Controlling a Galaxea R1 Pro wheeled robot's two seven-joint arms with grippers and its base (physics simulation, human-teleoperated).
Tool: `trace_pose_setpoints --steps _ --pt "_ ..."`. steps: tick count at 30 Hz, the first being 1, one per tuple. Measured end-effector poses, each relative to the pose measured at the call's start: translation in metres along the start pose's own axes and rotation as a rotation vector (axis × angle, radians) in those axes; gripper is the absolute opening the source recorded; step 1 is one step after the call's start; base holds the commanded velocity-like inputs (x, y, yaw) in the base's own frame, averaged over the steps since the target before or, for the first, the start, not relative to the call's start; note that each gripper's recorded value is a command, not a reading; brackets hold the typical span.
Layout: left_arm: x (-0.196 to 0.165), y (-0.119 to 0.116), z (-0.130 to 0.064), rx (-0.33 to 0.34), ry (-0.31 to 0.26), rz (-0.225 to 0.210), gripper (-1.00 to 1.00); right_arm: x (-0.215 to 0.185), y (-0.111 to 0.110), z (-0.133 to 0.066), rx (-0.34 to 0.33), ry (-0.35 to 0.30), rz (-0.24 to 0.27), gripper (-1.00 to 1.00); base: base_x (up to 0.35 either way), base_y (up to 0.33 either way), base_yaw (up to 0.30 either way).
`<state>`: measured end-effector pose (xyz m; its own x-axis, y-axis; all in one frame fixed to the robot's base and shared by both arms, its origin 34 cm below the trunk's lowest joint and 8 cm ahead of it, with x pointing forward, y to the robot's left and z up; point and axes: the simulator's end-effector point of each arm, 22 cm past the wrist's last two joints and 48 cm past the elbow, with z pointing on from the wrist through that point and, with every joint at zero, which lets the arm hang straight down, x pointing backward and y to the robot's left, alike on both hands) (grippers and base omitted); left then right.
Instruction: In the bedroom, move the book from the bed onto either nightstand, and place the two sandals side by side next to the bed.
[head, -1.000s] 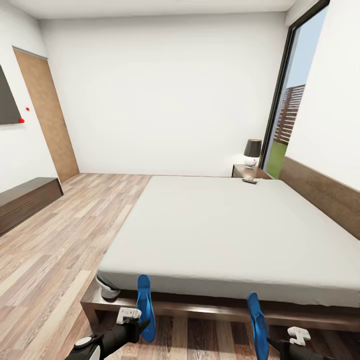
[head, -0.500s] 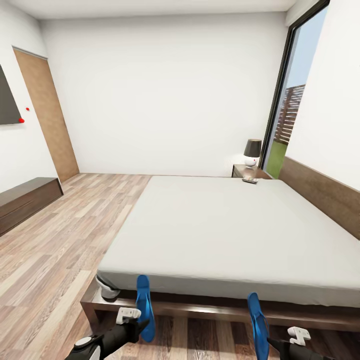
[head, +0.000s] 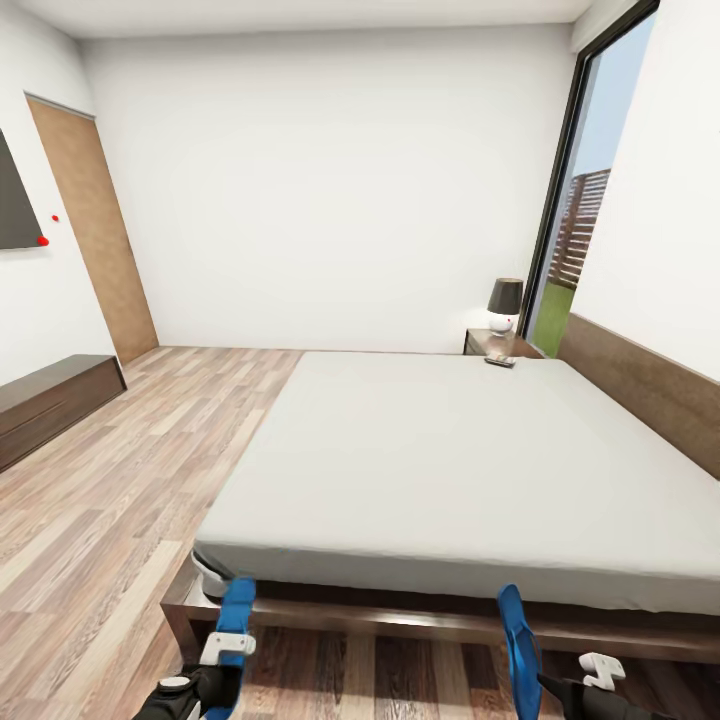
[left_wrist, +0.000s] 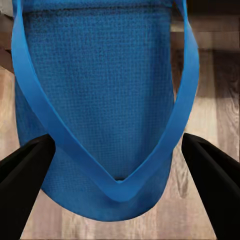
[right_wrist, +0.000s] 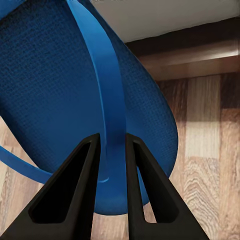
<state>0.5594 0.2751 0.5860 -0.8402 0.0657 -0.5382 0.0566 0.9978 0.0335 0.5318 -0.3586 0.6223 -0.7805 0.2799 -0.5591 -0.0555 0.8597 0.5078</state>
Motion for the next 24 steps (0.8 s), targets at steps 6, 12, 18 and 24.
trace_pose_setpoints --steps 6,12,18,24 --pt "0.074 -0.004 0.003 0.009 0.172 0.023 -1.0 0.0 0.0 -0.001 -0.003 0.001 0.006 -1.0 0.0 0.0 0.0" --pt "0.077 -0.004 0.003 0.008 0.179 0.02 -1.0 0.0 -0.001 -0.002 -0.003 0.002 0.008 -1.0 0.0 0.0 0.0" --pt "0.072 -0.005 0.003 0.011 0.166 0.011 -1.0 0.0 0.0 -0.002 -0.005 0.002 0.008 -1.0 0.0 0.0 0.0" --pt "0.074 -0.006 0.007 0.012 0.165 0.011 -1.0 0.003 -0.003 0.002 -0.004 0.003 0.007 -1.0 0.0 0.0 0.0"
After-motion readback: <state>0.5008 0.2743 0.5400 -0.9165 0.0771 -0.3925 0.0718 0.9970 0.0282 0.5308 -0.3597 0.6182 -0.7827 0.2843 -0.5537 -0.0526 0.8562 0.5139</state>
